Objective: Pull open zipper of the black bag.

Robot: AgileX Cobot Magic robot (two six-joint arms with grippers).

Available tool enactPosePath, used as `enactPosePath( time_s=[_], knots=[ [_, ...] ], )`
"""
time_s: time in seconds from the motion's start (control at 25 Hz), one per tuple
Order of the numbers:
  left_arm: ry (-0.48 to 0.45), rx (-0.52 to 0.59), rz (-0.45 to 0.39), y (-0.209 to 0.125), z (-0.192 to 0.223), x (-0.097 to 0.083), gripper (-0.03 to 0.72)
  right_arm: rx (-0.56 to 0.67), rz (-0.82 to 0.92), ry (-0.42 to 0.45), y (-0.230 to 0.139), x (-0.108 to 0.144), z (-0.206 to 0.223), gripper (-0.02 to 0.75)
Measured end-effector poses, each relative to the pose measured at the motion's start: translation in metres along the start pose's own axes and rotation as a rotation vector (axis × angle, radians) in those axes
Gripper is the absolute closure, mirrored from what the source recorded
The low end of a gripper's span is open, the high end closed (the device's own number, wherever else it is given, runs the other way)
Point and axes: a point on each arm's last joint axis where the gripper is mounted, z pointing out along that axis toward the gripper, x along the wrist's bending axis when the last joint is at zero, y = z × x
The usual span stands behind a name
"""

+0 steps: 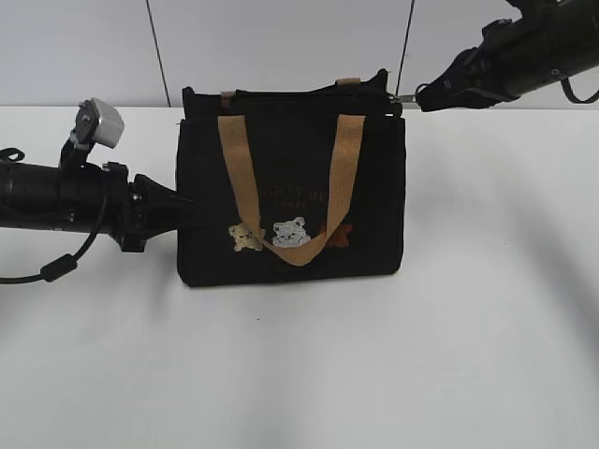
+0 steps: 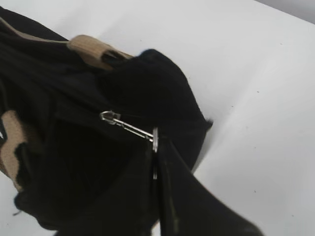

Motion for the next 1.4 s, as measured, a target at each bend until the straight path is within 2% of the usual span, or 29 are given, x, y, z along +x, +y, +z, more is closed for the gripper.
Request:
enactPosePath(
  time_s=[0.32, 0.44, 0.52, 0.56, 0.64, 0.72, 0.76, 0.88, 1.08, 1.24, 1.4],
  knots=[
    [0.001, 0.001, 0.000, 0.000, 0.000, 0.000, 0.662, 0.017, 0.015, -0.011, -0.005, -0.011, -0.006, 0.753],
    [0.009, 0.008, -0.049, -0.001, 0.000, 0.001, 0.647, 0.028, 0.013, 0.019, -0.005, -0.007, -0.007, 0.723],
    [0.019, 0.014, -0.139, -0.001, 0.000, 0.001, 0.587, 0.028, -0.006, 0.041, -0.003, -0.001, -0.010, 0.603],
    [0.029, 0.018, -0.181, 0.000, -0.001, 0.002, 0.521, 0.024, -0.022, 0.049, -0.001, 0.002, -0.013, 0.529],
    [0.055, 0.024, -0.220, 0.004, -0.004, 0.002, 0.400, 0.017, -0.058, 0.069, 0.003, 0.008, -0.021, 0.337],
    [0.090, 0.025, -0.248, 0.012, -0.010, 0.002, 0.317, 0.014, -0.090, 0.088, 0.006, 0.014, -0.030, 0.204],
    [0.106, 0.025, -0.262, 0.017, -0.014, 0.001, 0.295, 0.012, -0.100, 0.097, 0.007, 0.017, -0.033, 0.169],
    [0.150, 0.059, -0.271, 0.033, -0.029, -0.005, 0.270, 0.032, -0.141, 0.120, 0.010, 0.027, -0.043, 0.139],
    [0.217, 0.151, -0.233, 0.058, -0.054, -0.026, 0.265, 0.174, -0.226, 0.135, 0.008, 0.062, -0.041, 0.138],
    [0.250, 0.204, -0.235, 0.076, -0.072, -0.048, 0.265, 0.270, -0.188, 0.138, 0.003, 0.077, -0.039, 0.139],
    [0.285, 0.229, -0.264, 0.090, -0.094, -0.069, 0.265, 0.287, -0.154, 0.117, -0.011, 0.086, -0.054, 0.141]
  ],
)
